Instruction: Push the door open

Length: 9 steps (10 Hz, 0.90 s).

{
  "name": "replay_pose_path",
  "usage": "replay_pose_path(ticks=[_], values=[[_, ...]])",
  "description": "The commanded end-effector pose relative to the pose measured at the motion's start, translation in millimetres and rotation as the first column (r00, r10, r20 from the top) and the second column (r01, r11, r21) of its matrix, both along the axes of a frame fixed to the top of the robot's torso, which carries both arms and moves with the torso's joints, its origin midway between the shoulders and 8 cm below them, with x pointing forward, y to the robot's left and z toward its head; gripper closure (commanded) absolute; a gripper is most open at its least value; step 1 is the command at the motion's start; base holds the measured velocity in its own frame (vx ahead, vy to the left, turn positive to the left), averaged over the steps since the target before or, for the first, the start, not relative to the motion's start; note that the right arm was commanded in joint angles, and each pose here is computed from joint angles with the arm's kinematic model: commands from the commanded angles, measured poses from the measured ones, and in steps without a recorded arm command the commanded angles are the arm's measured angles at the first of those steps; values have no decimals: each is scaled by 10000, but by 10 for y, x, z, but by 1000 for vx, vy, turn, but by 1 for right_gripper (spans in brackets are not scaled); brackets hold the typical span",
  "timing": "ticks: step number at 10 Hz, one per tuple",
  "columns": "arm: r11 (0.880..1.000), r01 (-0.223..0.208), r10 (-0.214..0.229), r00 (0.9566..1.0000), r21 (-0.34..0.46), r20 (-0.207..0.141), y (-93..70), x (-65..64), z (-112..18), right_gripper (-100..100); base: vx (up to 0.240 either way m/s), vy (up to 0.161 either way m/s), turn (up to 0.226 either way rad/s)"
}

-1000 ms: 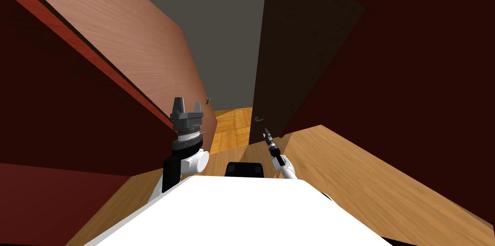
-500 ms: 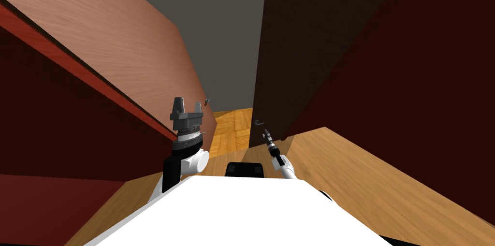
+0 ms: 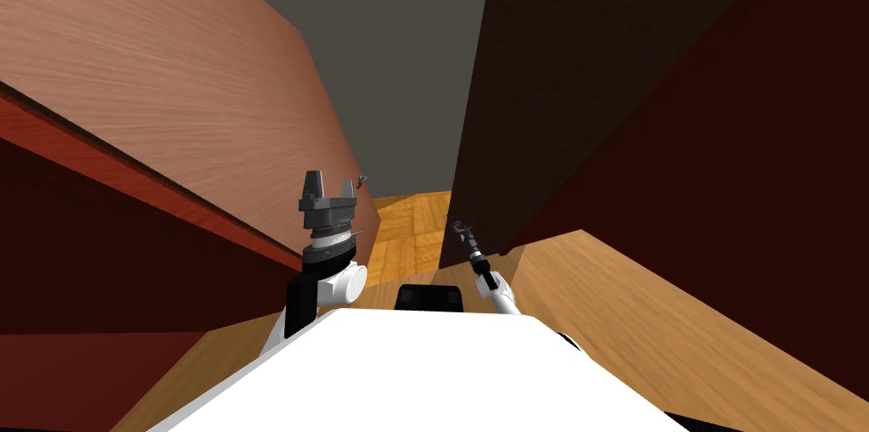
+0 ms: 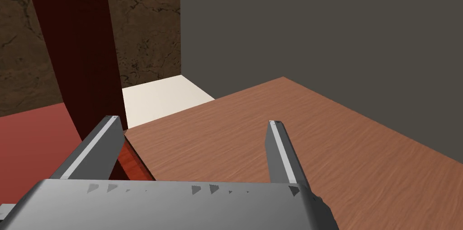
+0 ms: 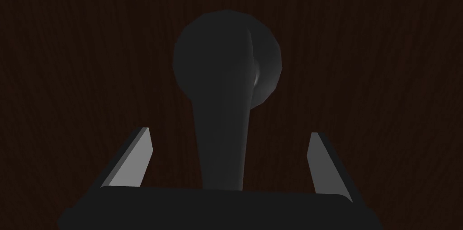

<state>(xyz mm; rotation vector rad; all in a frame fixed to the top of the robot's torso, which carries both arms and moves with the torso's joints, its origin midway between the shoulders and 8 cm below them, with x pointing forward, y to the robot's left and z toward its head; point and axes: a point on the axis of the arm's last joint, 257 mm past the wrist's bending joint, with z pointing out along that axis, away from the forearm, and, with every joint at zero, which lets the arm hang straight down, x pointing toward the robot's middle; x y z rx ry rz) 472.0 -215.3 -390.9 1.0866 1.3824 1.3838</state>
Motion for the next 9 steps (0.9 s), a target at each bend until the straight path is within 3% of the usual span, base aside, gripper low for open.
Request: replay_pose_path(ticks=[1,2,3,9], values=[[10000,50,-50,10000,0,-15,6,9,-5,-100,193,37,25],[10000,30,-30,10000,2,-8,3,7,-3,-100,83,19,5],[10000,30,-30,10000,2,-8,3,7,-3,100,-10,-3,-4],[9998,175,-175,9998,-4,46,-44,38,23,100,14,4,-1]])
